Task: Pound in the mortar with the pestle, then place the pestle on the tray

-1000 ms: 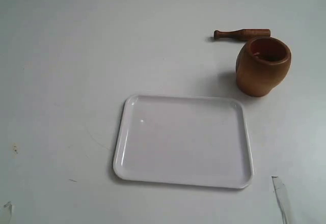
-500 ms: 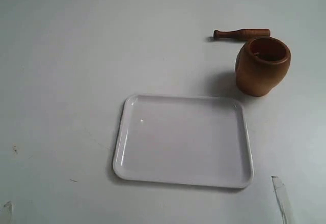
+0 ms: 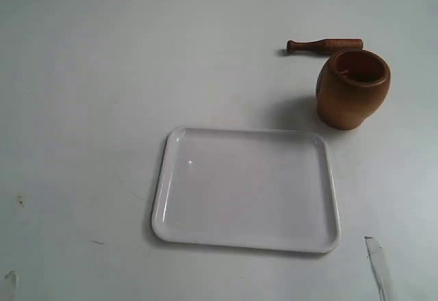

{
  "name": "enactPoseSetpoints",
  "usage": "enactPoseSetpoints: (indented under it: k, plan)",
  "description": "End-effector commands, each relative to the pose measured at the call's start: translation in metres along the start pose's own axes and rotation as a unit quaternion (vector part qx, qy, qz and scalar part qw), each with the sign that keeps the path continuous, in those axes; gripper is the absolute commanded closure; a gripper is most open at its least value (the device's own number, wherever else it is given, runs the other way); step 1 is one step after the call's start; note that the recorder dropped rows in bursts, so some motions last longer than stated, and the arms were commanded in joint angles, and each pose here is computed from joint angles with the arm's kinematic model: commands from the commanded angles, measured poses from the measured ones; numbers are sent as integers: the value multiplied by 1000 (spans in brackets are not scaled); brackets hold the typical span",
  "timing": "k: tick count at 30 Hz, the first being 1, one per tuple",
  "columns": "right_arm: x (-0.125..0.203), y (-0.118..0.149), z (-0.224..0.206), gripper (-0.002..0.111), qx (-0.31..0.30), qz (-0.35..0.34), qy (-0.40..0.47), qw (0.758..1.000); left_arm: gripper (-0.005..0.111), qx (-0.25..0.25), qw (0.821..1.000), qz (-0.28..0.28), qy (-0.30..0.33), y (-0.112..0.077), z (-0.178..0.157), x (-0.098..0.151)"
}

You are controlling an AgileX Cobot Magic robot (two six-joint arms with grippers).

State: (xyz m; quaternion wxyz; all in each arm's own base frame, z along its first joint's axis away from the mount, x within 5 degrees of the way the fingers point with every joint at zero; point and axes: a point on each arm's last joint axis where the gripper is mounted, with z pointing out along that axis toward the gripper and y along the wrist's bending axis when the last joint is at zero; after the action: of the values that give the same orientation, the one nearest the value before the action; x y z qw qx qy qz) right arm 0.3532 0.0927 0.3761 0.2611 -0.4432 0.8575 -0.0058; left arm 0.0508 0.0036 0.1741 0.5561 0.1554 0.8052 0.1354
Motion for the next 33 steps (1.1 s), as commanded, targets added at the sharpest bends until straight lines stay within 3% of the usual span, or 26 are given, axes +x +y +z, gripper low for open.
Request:
enactPoseSetpoints:
  k: [1,2,3,5,9,14,18,21,23,33]
  plan:
    - [-24,8,63,108,-23,-204,67,976,107,4,1000,-6,-4,-1,0,0]
    - [-27,14,87,108,-38,-286,91,953,107,4,1000,-6,-4,-1,0,0]
    - [-30,16,96,108,-38,-297,95,949,107,4,1000,-6,-4,-1,0,0]
    - [-42,13,121,108,-13,-269,60,961,107,4,1000,-6,-4,-1,0,0]
    - [-41,13,179,108,-72,-284,98,951,107,4,1000,-6,-4,-1,0,0]
    - [-47,14,222,106,-94,-270,81,955,107,4,1000,-6,-4,-1,0,0]
    - [-45,13,242,84,-96,-270,83,955,107,4,1000,-6,-4,-1,0,0]
    - [-42,11,250,58,-82,-268,94,955,107,4,1000,-6,-4,-1,0,0]
    - [-39,10,255,51,-74,-268,106,955,107,4,1000,-6,-4,-1,0,0]
    - [-31,12,280,54,-73,-271,110,953,107,4,1000,-6,-4,-1,0,0]
